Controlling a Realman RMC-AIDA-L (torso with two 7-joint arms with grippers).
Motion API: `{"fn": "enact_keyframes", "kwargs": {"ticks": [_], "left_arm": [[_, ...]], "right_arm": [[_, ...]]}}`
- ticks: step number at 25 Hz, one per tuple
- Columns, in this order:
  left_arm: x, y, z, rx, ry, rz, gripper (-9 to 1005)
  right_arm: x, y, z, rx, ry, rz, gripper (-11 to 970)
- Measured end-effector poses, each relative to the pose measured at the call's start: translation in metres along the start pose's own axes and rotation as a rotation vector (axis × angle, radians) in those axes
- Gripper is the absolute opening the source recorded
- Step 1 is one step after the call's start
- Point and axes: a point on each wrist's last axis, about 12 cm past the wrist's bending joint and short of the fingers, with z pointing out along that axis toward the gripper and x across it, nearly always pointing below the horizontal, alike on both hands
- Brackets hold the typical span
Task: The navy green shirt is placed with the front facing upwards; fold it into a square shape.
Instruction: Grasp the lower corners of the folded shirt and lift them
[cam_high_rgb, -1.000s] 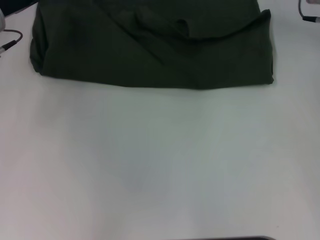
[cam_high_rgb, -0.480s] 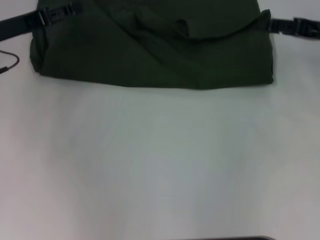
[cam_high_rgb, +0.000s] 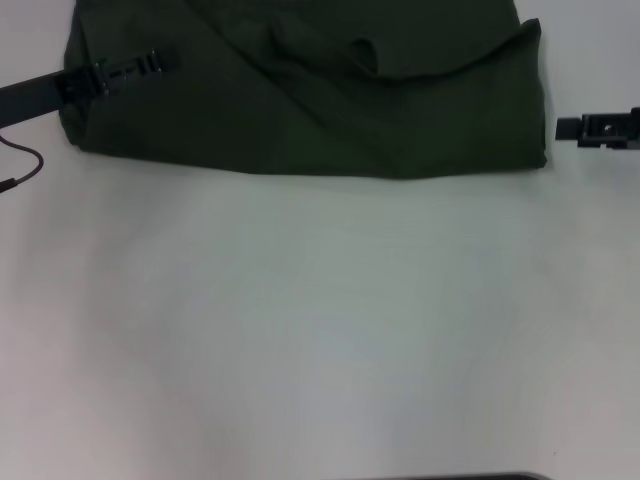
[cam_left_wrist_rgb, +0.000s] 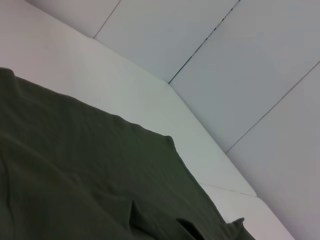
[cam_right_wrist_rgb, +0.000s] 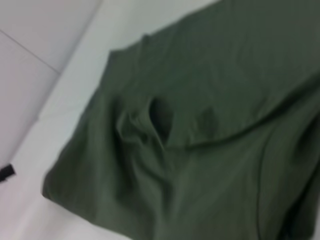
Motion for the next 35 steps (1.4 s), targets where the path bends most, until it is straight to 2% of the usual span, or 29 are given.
{"fn": "enact_keyframes", "kwargs": {"ticks": [9,19,30,35], "left_arm": [[0.001,0.000,-0.001,-0.002,0.005,0.004,909],[-0.005,0.002,0.001,-0.019,-0.003,0.026,908],[-0.007,0.006,0.000,-0.052,-0.023,0.024,908],[-0.007,0.006,0.000,-0.054,-0.025,0.022,908]], "right_arm": [[-0.004,-0.003,0.012,0.073,0.015,0.012,596],[-0.010,0.009,0.044,0.100,0.030,-0.035,583],[-0.010,0.004,0.044,0.137,0.021,-0.016,583],[-0.008,0.008,0.055,0.138,0.022,-0.021,584]]}}
